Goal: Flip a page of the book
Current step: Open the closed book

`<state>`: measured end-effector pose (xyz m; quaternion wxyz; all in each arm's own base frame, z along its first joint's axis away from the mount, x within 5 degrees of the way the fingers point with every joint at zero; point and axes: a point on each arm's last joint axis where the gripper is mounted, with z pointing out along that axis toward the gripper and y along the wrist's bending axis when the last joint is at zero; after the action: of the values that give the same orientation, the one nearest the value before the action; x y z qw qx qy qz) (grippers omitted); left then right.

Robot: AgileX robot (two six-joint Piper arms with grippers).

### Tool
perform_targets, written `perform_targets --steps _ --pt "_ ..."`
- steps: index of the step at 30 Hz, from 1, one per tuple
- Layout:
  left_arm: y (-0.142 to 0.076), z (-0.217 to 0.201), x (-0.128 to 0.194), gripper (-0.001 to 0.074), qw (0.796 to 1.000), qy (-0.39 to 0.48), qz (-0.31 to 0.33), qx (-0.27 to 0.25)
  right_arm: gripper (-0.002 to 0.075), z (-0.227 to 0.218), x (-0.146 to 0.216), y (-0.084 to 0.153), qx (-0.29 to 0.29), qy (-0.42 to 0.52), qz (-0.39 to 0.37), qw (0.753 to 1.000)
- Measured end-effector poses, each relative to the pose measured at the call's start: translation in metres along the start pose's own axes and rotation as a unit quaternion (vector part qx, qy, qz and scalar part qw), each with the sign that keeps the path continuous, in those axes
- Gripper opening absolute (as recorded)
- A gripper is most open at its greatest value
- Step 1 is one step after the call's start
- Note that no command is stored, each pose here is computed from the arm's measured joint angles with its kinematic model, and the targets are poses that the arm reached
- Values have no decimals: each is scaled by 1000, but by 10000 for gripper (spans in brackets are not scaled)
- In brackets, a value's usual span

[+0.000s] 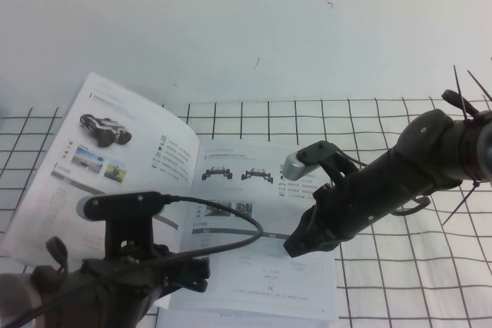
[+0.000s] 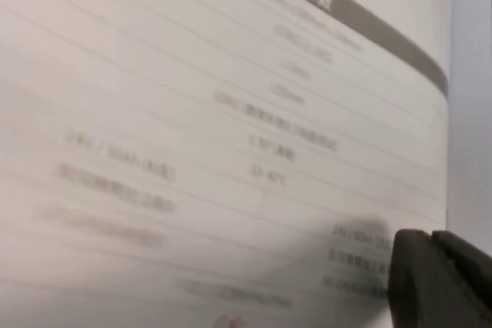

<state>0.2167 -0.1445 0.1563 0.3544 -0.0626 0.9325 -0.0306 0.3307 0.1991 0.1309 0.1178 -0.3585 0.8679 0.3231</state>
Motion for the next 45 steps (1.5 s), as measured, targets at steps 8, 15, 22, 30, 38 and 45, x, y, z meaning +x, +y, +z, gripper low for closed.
perform_targets --steps 8,15,22,30,38,45 --pt "7 2 13 -2 999 26 -27 3 -1 0 4 -3 16 22 -17 999" --pt "10 13 25 -2 998 47 -35 -16 -1 -1 9 -8 46 53 -15 997" --pt "7 25 34 -2 997 69 -23 -21 -1 -4 8 -9 59 56 -15 997" --pt "6 15 26 -2 998 56 -29 -1 -1 -18 -1 -6 94 25 -38 995" --pt "-3 -49 -10 -2 987 -20 -8 157 -1 -102 -29 51 137 -87 -117 980" --pt "5 -133 -35 -2 936 -130 38 324 -1 -183 -11 102 234 -78 -195 949"
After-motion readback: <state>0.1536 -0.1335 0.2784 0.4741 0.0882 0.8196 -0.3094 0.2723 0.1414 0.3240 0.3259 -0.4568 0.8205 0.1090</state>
